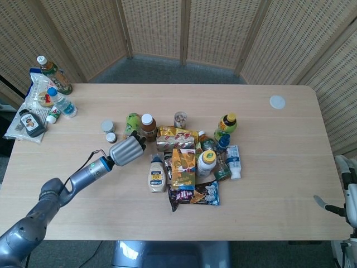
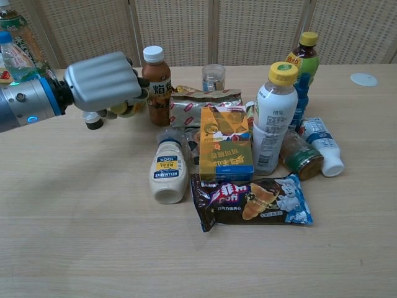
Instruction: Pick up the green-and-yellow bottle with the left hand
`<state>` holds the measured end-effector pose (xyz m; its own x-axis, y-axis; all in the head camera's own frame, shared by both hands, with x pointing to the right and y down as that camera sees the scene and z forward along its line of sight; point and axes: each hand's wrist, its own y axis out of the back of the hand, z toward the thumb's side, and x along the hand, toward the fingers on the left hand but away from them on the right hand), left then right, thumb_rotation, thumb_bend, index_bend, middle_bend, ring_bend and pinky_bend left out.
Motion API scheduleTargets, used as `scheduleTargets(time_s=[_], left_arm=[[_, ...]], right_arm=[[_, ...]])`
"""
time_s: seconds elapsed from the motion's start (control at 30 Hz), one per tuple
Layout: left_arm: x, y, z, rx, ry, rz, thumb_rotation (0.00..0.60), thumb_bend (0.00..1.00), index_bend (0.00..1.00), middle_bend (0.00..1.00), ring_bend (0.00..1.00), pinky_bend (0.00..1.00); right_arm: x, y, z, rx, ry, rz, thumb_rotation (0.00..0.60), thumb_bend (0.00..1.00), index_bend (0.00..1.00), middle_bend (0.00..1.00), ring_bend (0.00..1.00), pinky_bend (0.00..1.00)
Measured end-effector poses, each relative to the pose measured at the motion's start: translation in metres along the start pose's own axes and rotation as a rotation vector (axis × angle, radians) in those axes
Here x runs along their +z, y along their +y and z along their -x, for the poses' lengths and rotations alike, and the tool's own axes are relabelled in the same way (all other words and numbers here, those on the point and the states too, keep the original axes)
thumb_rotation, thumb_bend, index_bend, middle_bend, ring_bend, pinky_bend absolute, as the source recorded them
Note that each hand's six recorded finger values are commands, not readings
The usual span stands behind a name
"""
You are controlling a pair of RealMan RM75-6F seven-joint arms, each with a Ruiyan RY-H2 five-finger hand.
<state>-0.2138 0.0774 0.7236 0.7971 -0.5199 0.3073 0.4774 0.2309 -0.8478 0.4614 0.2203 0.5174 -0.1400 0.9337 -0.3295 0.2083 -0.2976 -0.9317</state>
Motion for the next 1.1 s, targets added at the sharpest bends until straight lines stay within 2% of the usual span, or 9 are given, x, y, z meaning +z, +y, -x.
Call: scheduleTargets(time_s=[0.27,0.53,1.1], left_arm=[[-0.027,0.029,0.006,0.091,0.042,0.015,0.6,0.07,0.83,0.7,0.64,0.6],[-0.056,0.061,0.019,0.148,0.09,0.015,0.6,0.07,0.83,0.7,0.64,0.6],[-0.127,0.14,0.043,0.254,0.197,-0.074,0.6,0.07,0.83,0.69,0.64,0.6]], right_arm=[[0.004,0.0,-0.002,-0.001,0.012,0.004,0.6,0.0,0.0,0.0,0.0,0.0],[0.007,0.001,-0.004,-0.002,0.02,0.008,0.6,0.0,0.0,0.0,0.0,0.0],[0.012,0.005,-0.008,-0.009,0.037,0.021,0.6,0.0,0.0,0.0,0.0,0.0]])
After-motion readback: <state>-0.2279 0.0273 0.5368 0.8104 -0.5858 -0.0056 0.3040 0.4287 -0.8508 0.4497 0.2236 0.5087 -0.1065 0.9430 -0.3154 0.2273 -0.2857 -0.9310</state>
